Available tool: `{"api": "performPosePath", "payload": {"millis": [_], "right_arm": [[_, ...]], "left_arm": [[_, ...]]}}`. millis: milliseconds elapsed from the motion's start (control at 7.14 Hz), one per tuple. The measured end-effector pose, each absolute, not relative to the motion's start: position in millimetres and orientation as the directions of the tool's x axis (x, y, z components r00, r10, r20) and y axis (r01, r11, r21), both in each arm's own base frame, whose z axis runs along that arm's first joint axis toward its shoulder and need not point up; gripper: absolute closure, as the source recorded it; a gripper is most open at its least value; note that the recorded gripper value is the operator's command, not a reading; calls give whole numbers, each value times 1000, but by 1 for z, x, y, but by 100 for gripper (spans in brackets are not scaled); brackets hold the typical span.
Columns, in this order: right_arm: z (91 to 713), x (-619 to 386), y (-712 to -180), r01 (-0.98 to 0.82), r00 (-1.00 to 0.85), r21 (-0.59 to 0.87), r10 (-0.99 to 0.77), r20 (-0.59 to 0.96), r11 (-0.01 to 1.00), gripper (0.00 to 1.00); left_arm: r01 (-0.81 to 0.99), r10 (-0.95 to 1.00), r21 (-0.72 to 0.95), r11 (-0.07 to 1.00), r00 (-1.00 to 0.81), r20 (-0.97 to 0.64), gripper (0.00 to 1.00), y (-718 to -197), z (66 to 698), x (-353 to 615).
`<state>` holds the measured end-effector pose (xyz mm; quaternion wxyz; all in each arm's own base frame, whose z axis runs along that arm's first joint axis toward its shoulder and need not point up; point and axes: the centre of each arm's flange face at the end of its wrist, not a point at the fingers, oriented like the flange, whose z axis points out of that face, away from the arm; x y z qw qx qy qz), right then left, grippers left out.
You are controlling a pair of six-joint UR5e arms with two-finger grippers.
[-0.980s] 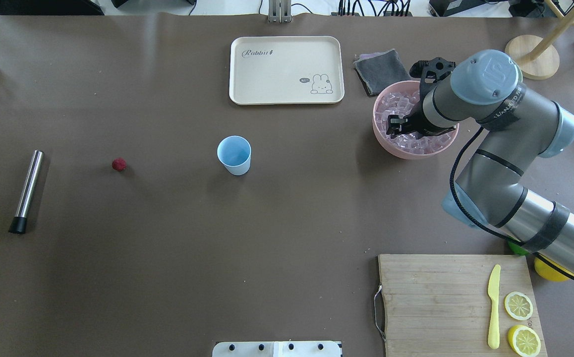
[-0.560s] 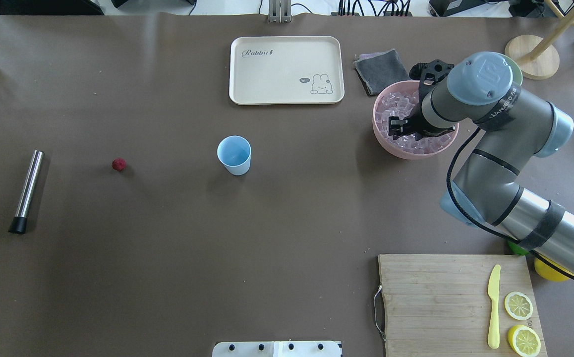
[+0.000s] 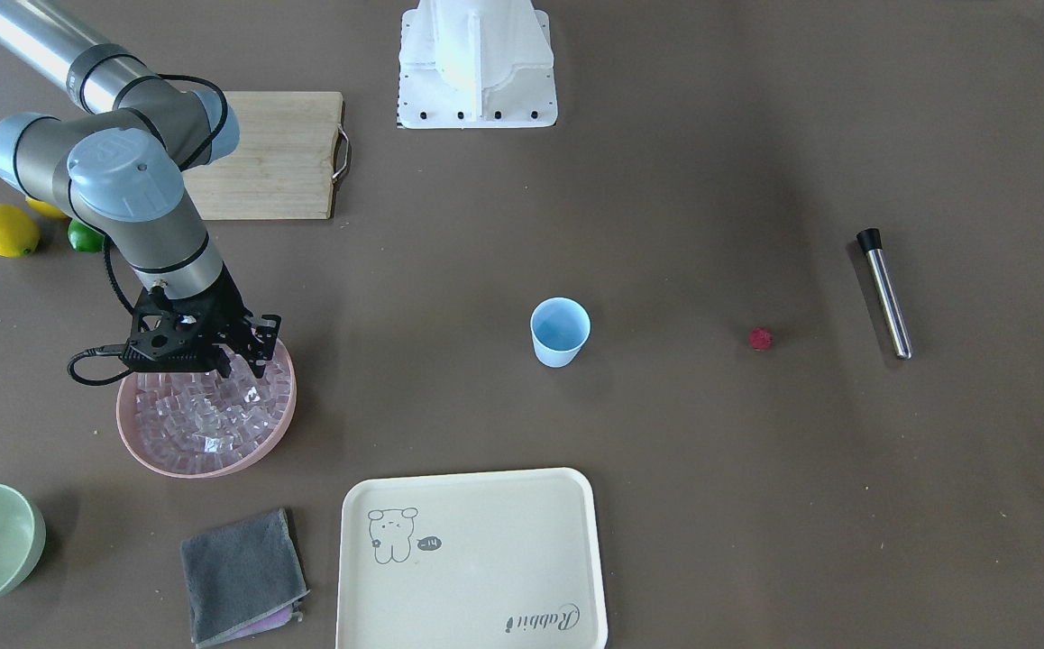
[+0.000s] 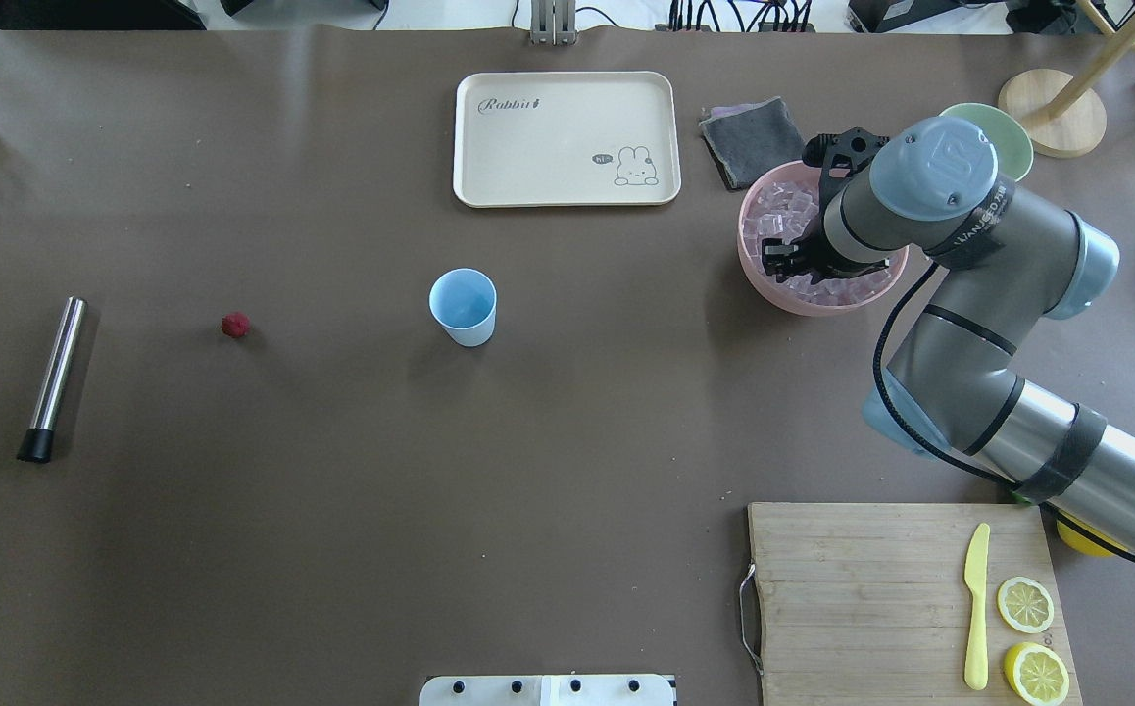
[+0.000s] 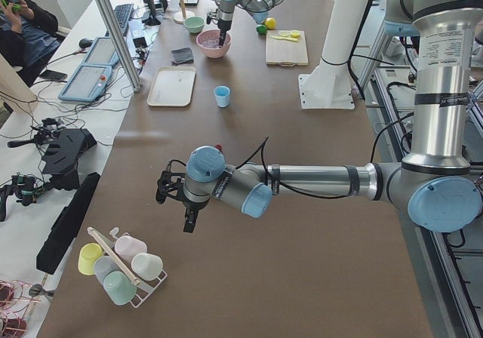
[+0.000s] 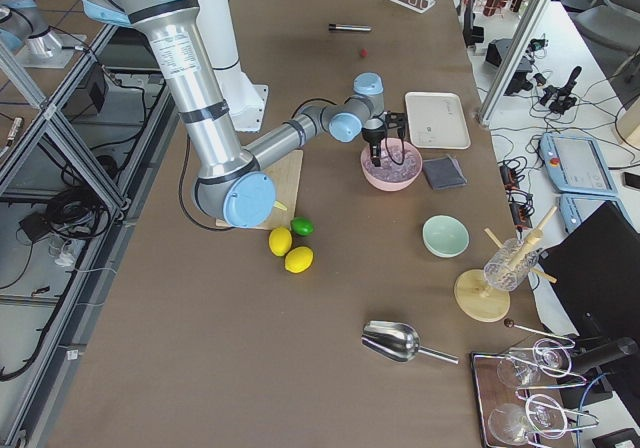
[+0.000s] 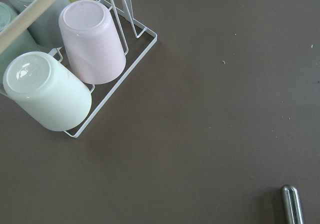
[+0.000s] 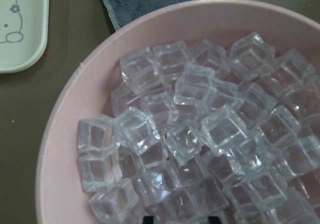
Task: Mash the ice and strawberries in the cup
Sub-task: 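Carry the ice cube with the right gripper to the blue cup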
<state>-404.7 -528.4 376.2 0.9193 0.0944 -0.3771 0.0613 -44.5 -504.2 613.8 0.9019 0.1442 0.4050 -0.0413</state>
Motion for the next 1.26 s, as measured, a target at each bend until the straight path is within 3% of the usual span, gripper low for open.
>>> {"api": "performPosePath", "payload": {"millis": [700, 1260], "right_arm": [[340, -378, -552, -199, 657, 120, 42, 753, 973, 83], [202, -435, -558, -183, 531, 138, -20, 847, 973, 83]], "left_arm": [[190, 43, 227, 955, 669, -742, 2, -504, 614, -44], [191, 53, 239, 952, 669, -742, 2, -505, 612, -44]]}}
